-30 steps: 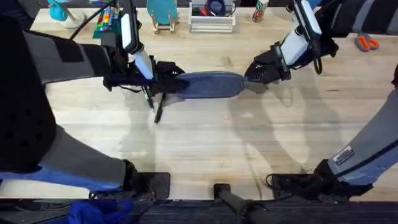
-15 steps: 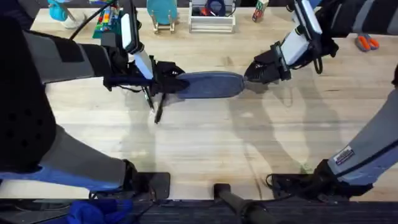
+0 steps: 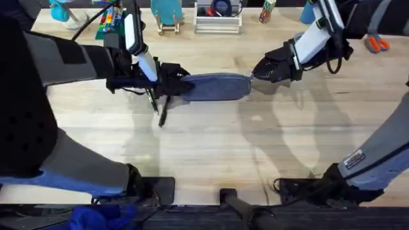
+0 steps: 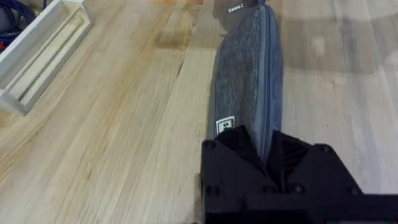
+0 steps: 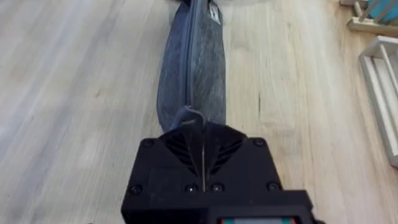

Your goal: Unzip the bag, pick up the pens from the table one at a time and place them inside, then zip the bag closed.

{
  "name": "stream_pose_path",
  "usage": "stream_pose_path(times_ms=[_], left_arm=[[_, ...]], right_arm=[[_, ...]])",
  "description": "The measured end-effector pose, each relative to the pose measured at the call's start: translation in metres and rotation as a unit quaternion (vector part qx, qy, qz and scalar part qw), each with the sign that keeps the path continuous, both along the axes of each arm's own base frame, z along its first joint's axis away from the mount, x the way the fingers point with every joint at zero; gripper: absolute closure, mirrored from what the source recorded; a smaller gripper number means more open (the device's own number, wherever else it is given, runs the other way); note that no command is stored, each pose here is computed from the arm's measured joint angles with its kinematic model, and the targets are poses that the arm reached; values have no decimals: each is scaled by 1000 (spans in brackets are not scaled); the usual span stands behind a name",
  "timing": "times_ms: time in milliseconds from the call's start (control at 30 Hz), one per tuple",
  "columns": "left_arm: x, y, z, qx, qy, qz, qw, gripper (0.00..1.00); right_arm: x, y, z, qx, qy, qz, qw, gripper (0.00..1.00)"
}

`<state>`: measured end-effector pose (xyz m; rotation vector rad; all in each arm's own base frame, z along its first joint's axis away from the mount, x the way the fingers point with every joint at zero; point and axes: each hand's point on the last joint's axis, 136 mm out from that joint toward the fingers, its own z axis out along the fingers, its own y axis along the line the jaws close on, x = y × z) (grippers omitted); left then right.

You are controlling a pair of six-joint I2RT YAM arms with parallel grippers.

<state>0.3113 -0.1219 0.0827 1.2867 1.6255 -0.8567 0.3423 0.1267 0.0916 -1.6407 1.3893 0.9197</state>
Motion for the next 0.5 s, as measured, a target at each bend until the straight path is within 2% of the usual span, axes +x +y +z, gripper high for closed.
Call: stream_pose_path(times_ms=[500], left_arm=[[0, 0, 0, 0, 0, 0, 1000, 957]], right_arm=[[-6, 5, 13, 36, 30, -11, 999, 970]])
